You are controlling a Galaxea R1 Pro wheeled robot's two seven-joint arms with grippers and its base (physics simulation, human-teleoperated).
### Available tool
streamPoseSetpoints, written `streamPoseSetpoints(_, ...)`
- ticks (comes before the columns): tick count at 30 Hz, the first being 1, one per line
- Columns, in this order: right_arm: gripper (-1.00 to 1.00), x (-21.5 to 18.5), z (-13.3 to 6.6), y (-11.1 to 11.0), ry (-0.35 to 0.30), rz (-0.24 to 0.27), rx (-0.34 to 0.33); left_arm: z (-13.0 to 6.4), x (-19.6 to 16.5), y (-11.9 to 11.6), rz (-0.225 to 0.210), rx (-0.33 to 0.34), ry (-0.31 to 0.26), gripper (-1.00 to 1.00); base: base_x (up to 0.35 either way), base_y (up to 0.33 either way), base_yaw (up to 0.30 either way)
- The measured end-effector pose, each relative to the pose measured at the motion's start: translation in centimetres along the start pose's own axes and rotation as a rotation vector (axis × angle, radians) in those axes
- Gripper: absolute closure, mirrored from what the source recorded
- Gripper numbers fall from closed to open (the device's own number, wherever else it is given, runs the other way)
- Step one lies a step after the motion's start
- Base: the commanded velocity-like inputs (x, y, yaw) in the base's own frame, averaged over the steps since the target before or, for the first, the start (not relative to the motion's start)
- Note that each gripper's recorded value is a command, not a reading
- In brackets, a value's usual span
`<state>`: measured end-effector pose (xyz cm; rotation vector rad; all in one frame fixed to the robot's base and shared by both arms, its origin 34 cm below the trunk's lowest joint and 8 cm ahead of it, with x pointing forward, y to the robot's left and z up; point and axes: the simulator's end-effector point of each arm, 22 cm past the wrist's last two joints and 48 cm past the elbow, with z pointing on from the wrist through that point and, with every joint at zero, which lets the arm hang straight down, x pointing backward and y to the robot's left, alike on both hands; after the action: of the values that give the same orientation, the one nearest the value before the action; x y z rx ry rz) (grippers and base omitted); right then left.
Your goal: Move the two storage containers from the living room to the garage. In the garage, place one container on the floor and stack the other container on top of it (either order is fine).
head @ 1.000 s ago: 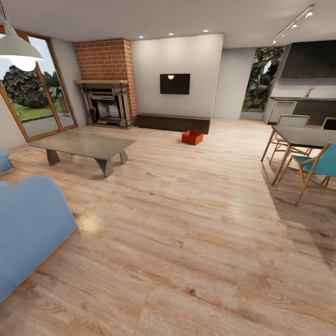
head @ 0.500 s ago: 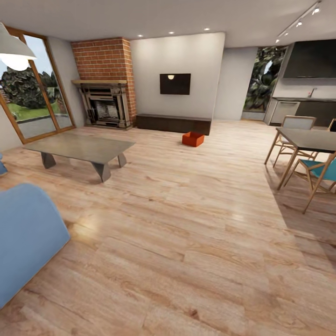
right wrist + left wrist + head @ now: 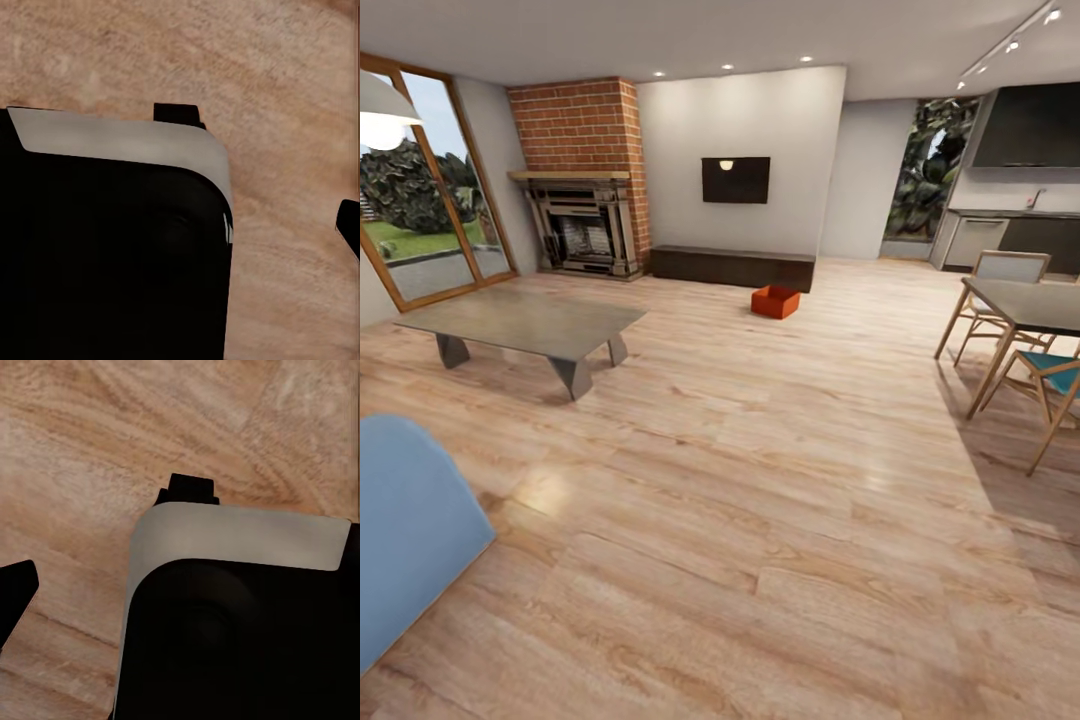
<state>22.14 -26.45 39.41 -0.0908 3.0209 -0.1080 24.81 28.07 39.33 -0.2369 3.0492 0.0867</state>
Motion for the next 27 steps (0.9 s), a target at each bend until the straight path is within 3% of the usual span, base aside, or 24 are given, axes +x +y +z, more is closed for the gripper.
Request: streamPoseSetpoints(27, -1.00, 0.00, 0.00, 0.00, 0.000, 0.000, 0.000, 0.00, 0.00, 0.00, 0.000, 0.000, 0.000, -1.00, 0.322, 0.000, 0.000)
